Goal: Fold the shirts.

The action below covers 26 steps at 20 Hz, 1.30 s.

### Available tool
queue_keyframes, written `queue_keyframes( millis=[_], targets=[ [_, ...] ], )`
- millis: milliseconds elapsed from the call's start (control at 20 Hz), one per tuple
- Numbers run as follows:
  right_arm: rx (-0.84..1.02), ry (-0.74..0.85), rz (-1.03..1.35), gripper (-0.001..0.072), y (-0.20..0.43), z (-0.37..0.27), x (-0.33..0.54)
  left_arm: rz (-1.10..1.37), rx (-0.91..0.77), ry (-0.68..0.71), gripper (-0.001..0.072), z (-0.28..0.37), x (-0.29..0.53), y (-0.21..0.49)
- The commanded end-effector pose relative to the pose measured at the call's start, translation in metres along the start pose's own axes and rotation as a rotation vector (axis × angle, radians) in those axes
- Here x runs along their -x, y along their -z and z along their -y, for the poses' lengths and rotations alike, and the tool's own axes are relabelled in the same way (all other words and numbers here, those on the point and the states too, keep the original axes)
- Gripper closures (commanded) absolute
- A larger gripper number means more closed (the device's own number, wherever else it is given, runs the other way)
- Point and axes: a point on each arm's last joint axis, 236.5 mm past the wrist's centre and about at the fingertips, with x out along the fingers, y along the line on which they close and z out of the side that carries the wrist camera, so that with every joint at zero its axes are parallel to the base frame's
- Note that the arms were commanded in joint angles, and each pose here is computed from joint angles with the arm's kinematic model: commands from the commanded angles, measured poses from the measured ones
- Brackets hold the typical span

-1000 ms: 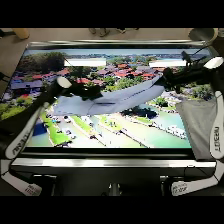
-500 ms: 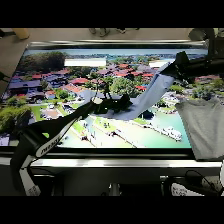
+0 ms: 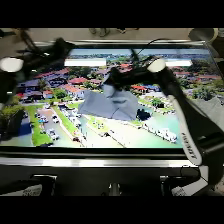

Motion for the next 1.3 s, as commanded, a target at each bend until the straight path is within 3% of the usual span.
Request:
queue_keyframes(
  millis=[0, 50, 200, 300, 450, 550, 750, 950, 1050, 1100, 1150, 1250],
  targets=[
    [-0.141, -0.068, -0.035, 0.0174, 0.032, 0.017, -0.104, 0.116, -0.15, -0.03, 0.0677, 0.026, 0.092, -0.063],
    [-0.155, -0.084, -0.063, 0.0034, 0.039, 0.021, -0.111, 0.106, -0.175, -0.03, 0.0677, 0.033, 0.104, -0.063],
    [-0.094, -0.04, -0.095, 0.0036, 0.027, 0.038, -0.074, 0.014, -0.256, -0.06, 0.0676, 0.036, 0.118, -0.043],
    [-0.042, 0.073, -0.091, 0.0036, 0.008, 0.063, -0.014, -0.075, -0.28, -0.086, 0.0676, 0.026, 0.119, -0.023],
    [-0.023, 0.493, -0.14, 0.0036, 0.002, 0.162, 0.106, -0.133, -0.271, -0.137, 0.0676, 0.0, 0.115, -0.003],
    [-0.16, 0.705, -0.198, 0.0037, 0.022, 0.229, 0.161, -0.164, -0.245, -0.148, 0.0676, -0.012, 0.111, 0.01],
    [-0.306, 0.493, -0.22, 0.0039, 0.052, 0.252, 0.107, -0.221, -0.218, -0.136, 0.0676, -0.015, 0.103, 0.036],
    [-0.315, 0.442, -0.188, 0.0048, 0.051, 0.261, 0.052, -0.239, -0.223, -0.113, 0.0676, -0.005, 0.098, 0.045],
    [-0.317, 0.412, -0.156, 0.0182, 0.046, 0.258, 0.036, -0.239, -0.224, -0.113, 0.0676, -0.005, 0.098, 0.045],
    [-0.305, 0.392, -0.143, 0.0404, 0.042, 0.253, 0.031, -0.239, -0.224, -0.115, 0.0676, -0.006, 0.098, 0.044],
    [-0.297, 0.368, -0.124, 0.068, 0.035, 0.247, 0.032, -0.238, -0.224, -0.115, 0.0676, -0.006, 0.098, 0.044],
    [-0.205, 0.29, -0.088, 0.0691, 0.006, 0.214, 0.053, -0.237, -0.224, -0.116, 0.0676, -0.006, 0.098, 0.044]
  ],
)
